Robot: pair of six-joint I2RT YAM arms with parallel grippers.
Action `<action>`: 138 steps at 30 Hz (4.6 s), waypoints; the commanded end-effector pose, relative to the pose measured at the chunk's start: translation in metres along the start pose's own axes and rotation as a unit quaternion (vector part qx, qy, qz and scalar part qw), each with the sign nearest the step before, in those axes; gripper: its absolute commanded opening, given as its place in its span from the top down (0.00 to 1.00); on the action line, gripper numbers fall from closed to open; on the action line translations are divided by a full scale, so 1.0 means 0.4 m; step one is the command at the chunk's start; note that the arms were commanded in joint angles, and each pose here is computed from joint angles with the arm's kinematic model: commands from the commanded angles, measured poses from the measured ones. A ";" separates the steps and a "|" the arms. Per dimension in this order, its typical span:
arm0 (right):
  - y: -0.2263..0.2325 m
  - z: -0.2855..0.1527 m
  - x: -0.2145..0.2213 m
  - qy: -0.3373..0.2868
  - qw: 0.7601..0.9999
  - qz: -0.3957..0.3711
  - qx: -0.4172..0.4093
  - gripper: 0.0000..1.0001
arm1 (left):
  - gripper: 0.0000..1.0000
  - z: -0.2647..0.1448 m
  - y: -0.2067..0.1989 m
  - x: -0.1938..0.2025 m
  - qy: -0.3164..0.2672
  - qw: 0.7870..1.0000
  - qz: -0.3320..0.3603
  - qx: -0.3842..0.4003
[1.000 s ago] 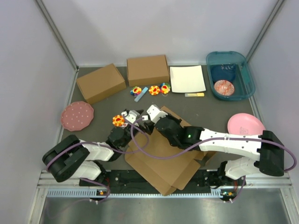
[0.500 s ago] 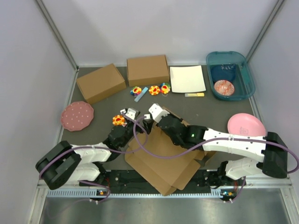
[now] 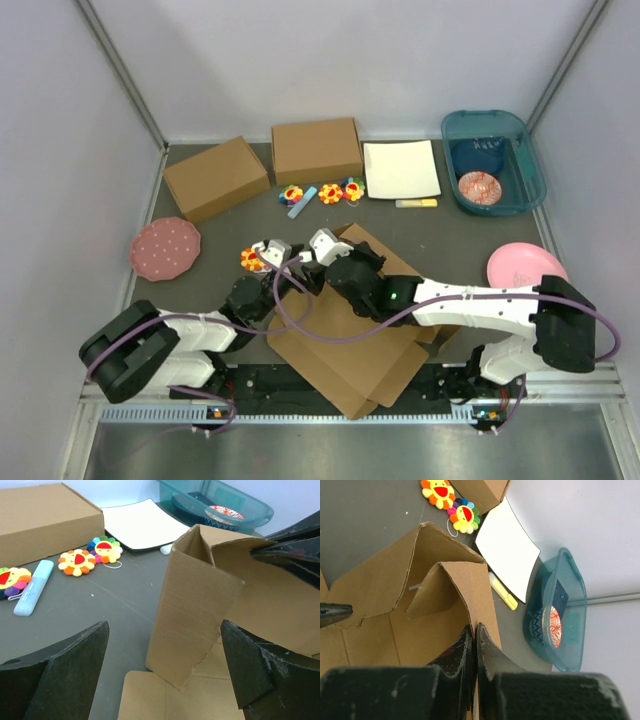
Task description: Fold the paper box
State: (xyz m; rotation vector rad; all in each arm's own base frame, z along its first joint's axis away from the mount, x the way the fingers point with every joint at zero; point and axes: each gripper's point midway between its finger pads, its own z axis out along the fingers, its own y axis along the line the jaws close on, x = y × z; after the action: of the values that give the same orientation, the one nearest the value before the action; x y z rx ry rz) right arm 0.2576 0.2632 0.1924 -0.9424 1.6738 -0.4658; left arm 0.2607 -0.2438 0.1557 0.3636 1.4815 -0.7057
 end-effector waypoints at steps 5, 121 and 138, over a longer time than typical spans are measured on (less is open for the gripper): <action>0.143 -0.004 0.032 0.013 0.994 -0.012 -0.103 1.00 | 0.01 0.017 -0.024 -0.042 -0.045 0.999 0.010 0.022; 0.039 -0.069 -0.008 -0.007 0.996 0.038 -0.086 1.00 | 0.01 0.119 0.026 -0.060 -0.034 0.997 0.056 0.049; 0.066 -0.056 -0.023 -0.009 0.994 0.037 -0.099 1.00 | 0.01 0.163 -0.016 -0.054 -0.043 0.993 0.059 0.095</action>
State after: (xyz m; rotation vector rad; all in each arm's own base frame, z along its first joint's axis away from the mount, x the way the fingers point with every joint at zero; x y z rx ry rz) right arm 0.2339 0.2711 0.1967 -0.9877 1.7384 -0.2953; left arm 0.3033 -0.2736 0.1472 0.5530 1.4382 -0.7337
